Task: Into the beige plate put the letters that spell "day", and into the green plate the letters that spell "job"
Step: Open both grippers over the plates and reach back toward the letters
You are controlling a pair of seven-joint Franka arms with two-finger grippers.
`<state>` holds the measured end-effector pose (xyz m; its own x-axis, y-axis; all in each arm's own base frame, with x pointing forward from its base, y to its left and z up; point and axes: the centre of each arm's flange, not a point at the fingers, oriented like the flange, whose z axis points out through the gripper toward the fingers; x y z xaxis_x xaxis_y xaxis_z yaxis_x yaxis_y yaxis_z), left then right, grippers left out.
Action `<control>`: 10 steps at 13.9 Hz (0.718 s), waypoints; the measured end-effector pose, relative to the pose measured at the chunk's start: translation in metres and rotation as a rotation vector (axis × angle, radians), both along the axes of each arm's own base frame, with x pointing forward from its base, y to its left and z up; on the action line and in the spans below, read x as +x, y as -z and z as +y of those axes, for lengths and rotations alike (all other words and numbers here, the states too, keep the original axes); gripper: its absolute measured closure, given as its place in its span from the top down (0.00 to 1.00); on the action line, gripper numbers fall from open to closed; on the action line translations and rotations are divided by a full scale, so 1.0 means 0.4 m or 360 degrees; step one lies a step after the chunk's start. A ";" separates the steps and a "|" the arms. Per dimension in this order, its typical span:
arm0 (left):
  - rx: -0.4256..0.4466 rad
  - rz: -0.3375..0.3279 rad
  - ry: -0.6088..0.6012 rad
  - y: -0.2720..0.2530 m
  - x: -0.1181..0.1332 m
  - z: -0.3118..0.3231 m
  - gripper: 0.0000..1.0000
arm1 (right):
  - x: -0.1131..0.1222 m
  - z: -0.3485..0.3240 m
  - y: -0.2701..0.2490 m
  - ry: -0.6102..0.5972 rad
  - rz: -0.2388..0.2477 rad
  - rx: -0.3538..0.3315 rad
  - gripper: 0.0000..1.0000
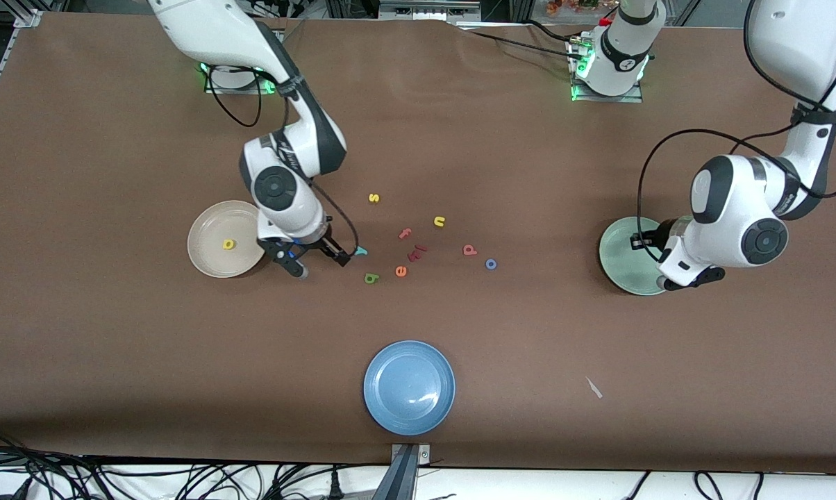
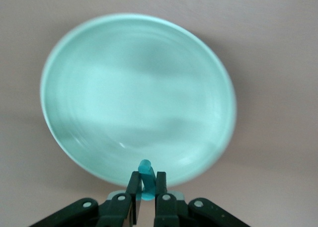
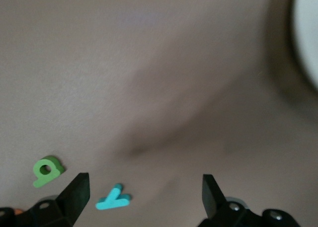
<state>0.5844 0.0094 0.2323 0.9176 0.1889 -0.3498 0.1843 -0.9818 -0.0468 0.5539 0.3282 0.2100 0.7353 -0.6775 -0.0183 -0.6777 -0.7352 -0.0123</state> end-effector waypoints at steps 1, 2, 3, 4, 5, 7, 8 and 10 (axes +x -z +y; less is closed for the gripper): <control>-0.0010 -0.0025 0.0036 0.031 0.005 0.034 0.12 | 0.002 0.012 0.019 0.0050 -0.0018 0.0003 1.00; -0.0033 -0.0046 0.0061 0.058 0.008 0.072 0.12 | 0.008 0.022 0.030 0.0101 -0.0029 0.0009 1.00; -0.0052 -0.0062 0.0072 0.075 0.009 0.104 0.12 | 0.014 0.036 0.035 0.0149 -0.0035 0.0018 1.00; -0.0062 -0.0071 0.0075 0.083 0.009 0.126 0.19 | 0.018 0.055 0.037 0.0192 -0.0039 0.0029 1.00; -0.0067 -0.0082 0.0080 0.082 0.011 0.135 0.27 | 0.021 0.071 0.038 0.0226 -0.0041 0.0040 1.00; -0.0071 -0.0126 0.0101 0.051 0.035 0.119 0.47 | 0.017 0.091 0.049 0.0260 -0.0034 0.0049 1.00; -0.0082 -0.0149 0.0128 0.018 0.055 0.091 0.59 | 0.013 0.098 0.057 0.0274 -0.0032 0.0054 1.00; -0.0098 -0.0192 0.0126 -0.084 0.098 -0.018 0.80 | 0.003 0.110 0.077 0.0295 -0.0028 0.0060 1.00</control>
<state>0.6236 0.0021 0.2661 0.9649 0.0958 -0.2447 0.1067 -0.9938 0.0319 0.5551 0.3723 0.1791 0.5983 -0.8005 -0.0343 -0.8010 -0.5966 -0.0503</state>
